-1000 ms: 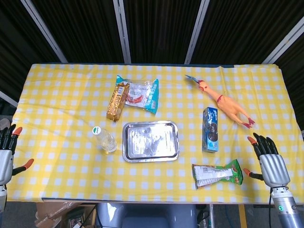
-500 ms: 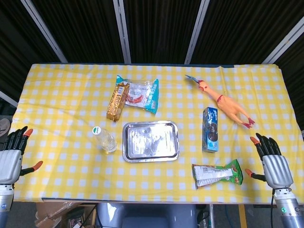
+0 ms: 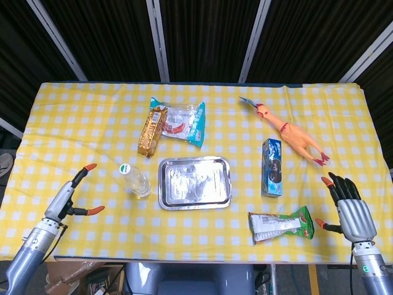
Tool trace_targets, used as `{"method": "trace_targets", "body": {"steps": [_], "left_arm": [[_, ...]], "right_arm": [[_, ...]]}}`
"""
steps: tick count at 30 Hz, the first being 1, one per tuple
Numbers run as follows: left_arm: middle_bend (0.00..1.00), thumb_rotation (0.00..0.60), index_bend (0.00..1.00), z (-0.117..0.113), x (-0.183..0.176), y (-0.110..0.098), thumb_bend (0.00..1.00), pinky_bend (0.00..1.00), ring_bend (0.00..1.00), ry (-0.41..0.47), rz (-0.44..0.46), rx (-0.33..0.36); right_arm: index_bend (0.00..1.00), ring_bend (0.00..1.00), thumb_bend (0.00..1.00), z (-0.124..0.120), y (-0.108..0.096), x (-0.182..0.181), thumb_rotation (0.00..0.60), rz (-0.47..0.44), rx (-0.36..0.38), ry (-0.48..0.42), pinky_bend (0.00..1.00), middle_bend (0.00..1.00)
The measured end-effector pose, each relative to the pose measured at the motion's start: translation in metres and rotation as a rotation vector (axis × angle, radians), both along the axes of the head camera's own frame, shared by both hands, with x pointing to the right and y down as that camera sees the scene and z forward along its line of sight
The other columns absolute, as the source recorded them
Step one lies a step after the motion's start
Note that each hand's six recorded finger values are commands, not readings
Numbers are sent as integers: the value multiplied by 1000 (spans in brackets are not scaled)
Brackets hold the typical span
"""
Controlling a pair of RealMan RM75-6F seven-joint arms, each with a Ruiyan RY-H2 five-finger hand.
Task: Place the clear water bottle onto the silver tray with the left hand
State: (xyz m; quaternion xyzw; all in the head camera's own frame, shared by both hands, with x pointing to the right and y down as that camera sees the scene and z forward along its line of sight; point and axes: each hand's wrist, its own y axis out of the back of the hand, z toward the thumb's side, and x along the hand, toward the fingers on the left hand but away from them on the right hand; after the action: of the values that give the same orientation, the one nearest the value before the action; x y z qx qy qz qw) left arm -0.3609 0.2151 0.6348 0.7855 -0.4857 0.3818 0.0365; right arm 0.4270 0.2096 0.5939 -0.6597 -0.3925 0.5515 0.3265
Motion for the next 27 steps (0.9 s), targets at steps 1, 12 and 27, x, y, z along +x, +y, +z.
{"method": "trace_targets", "body": {"steps": [1, 12, 27], "left_arm": [[44, 600, 78, 2, 5, -3, 145, 23, 0, 20, -5, -8], [52, 600, 89, 46, 71, -17, 151, 23, 0, 43, 46, -59], [246, 600, 272, 73, 104, -15, 360, 24, 0, 16, 72, -59]], "right_arm": [[111, 13, 50, 0, 0, 0, 600, 1, -1, -2, 0, 0], [111, 12, 49, -2, 0, 1, 600, 9, -7, -18, 0, 0], [110, 13, 49, 0, 1, 0, 600, 5, -27, -15, 0, 0]]}}
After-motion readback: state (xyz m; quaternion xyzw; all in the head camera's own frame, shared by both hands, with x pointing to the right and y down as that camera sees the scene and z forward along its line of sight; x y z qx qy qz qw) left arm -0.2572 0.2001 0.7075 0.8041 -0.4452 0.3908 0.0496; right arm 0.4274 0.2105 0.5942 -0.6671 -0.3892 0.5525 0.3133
